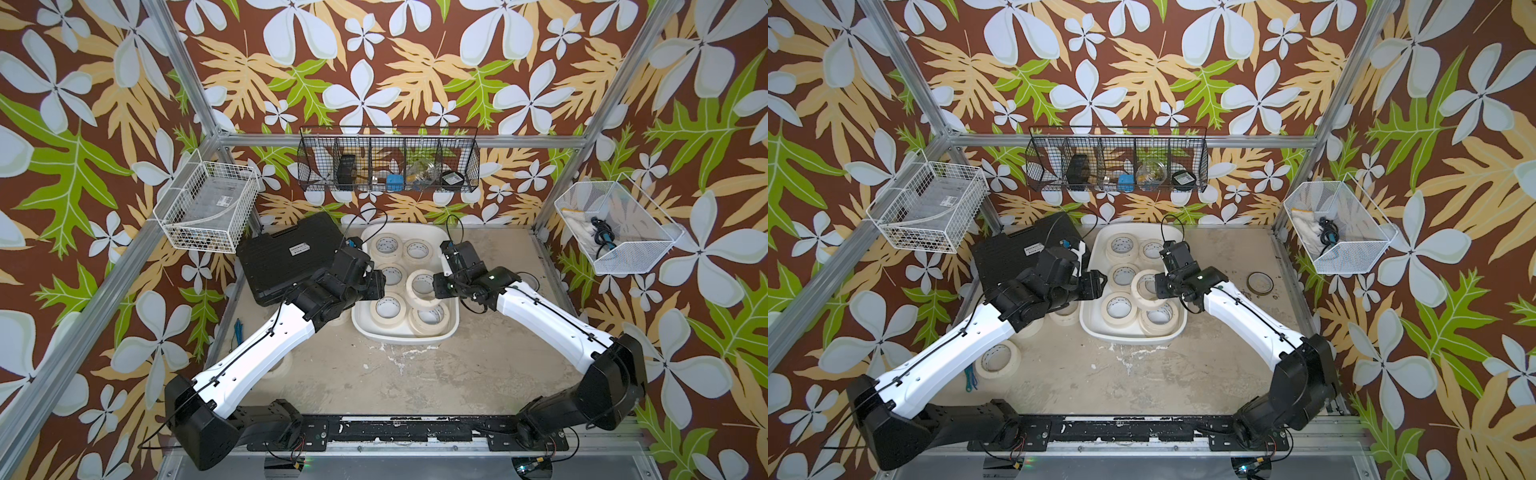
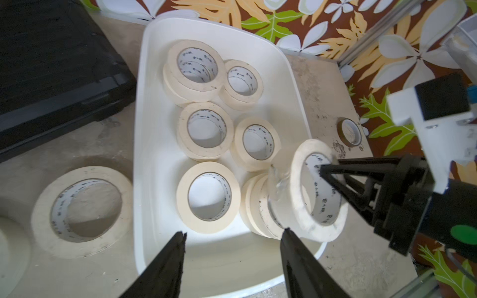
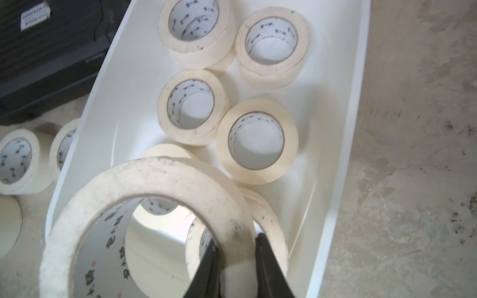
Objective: Take out the art tape in the storage box
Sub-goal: Pick up the art tape from the storage box, then place the art tape at the center of the board, then pick up the art tape from the storage box.
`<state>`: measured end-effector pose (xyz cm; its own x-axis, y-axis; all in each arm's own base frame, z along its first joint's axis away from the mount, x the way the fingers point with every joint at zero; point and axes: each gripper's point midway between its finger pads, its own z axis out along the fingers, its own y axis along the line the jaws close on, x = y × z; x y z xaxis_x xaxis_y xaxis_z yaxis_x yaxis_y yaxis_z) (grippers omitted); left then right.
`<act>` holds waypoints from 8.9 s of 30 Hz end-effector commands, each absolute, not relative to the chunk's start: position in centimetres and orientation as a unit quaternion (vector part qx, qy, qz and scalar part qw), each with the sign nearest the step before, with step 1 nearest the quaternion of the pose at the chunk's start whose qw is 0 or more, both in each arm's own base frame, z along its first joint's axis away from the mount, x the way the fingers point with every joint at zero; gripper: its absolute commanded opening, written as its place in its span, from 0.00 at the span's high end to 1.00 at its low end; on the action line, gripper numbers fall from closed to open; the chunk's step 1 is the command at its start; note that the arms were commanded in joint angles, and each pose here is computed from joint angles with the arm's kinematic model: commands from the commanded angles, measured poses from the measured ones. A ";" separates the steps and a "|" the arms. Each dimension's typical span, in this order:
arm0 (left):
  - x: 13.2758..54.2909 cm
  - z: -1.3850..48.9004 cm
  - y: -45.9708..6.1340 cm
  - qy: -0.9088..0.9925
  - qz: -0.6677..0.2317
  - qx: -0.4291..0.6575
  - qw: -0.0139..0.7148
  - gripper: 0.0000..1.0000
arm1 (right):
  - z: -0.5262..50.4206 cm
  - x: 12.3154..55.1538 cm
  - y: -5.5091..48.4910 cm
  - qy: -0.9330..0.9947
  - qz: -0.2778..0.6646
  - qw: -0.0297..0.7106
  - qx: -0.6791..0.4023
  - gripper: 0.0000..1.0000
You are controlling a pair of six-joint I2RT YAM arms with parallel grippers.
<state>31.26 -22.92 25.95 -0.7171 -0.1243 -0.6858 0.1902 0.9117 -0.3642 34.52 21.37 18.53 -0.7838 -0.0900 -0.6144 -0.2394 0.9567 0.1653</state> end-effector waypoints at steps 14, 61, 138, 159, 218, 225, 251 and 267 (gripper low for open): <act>30.3 20.9 -29.1 0.921 -0.187 0.081 0.331 0.46 | 19.1 31.2 22.9 0.930 0.123 0.336 -0.083 0.98; 22.2 14.1 -7.8 0.879 -0.080 -0.380 0.278 1.00 | 22.8 30.0 22.3 0.900 0.159 0.396 -0.086 0.45; 19.6 11.8 1.3 0.816 0.080 -0.477 0.318 0.52 | 21.1 31.6 21.6 0.907 0.159 0.383 -0.072 0.45; 26.2 23.9 -10.2 0.896 -0.147 -0.077 0.412 0.38 | 20.0 44.5 23.1 0.908 0.159 0.385 -0.037 0.46; 23.9 21.1 -10.9 0.903 -0.185 -0.063 0.382 0.34 | 8.8 58.8 29.4 0.929 0.160 0.332 0.049 0.72; 23.8 21.2 -10.9 0.902 -0.186 -0.061 0.384 0.34 | 9.8 58.6 28.6 0.926 0.157 0.338 0.050 0.90; 29.6 24.4 -14.9 0.911 -0.188 -0.025 0.367 0.33 | 22.1 44.6 23.4 0.912 0.162 0.375 -0.037 0.98; 31.7 23.9 -24.6 0.919 -0.187 0.055 0.342 0.34 | 20.8 35.3 23.7 0.914 0.166 0.363 -0.070 0.98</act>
